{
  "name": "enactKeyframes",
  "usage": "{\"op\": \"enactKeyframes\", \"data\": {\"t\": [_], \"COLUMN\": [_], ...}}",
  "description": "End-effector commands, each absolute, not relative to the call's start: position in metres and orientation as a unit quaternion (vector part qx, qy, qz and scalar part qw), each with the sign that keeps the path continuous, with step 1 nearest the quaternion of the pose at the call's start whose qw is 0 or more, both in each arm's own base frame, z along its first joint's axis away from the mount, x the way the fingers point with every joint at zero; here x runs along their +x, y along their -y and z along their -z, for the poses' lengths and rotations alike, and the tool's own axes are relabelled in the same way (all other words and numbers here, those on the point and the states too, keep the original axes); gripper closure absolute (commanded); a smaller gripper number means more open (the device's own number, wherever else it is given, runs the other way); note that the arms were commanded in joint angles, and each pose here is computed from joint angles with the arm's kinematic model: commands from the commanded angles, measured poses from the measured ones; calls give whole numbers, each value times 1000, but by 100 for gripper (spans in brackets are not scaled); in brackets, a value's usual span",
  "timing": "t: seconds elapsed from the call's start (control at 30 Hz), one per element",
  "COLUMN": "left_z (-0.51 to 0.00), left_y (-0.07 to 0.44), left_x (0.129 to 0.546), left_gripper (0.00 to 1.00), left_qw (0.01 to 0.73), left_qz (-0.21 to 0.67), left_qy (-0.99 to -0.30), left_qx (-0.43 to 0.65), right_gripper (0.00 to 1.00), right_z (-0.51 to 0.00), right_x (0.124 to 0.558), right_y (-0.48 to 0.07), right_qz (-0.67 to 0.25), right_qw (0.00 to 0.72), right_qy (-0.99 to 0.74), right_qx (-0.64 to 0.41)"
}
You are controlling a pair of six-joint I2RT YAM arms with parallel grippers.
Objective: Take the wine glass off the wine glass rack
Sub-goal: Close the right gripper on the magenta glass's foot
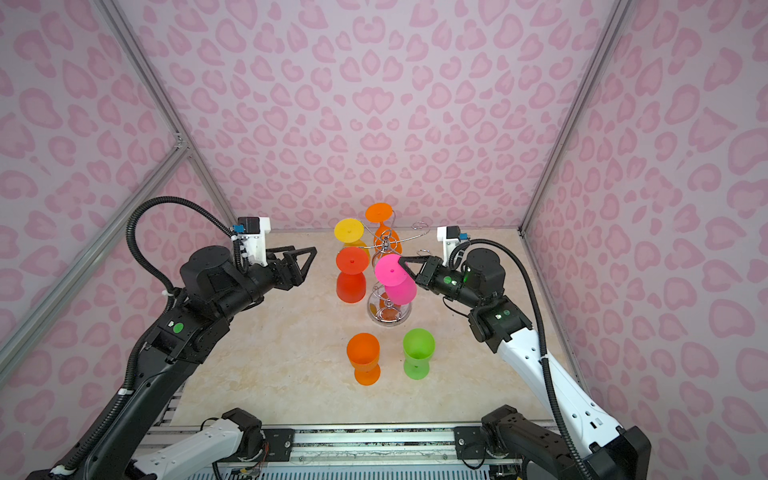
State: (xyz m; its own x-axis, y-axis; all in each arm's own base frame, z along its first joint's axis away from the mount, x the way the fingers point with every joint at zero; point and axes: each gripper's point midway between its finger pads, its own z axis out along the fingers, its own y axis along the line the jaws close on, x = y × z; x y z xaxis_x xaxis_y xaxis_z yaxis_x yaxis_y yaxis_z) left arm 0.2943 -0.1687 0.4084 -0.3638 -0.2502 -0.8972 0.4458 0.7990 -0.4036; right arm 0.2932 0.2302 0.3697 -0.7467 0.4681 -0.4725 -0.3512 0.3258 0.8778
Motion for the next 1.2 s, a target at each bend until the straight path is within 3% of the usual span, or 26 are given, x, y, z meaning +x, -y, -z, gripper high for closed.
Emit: {"op": "enactKeyframes", "data": {"t": [0.0, 1.17], "left_z": [-416, -413], "left_y": [170, 171], "left_x": [294, 295], "left_gripper": [25, 24], "left_qw": [573, 573], "left_qz": [316, 311], "left_qy": [-753, -754], "left_qx": [69, 80], "right_gripper": [97, 99], "right_z": [-380, -390], "right_x": [290, 275], "right_y": [-232, -255], "right_qz": [-594, -609], "right_qw": [360, 327], "right_qy": [-719, -723], "right_qx": [28, 3]}}
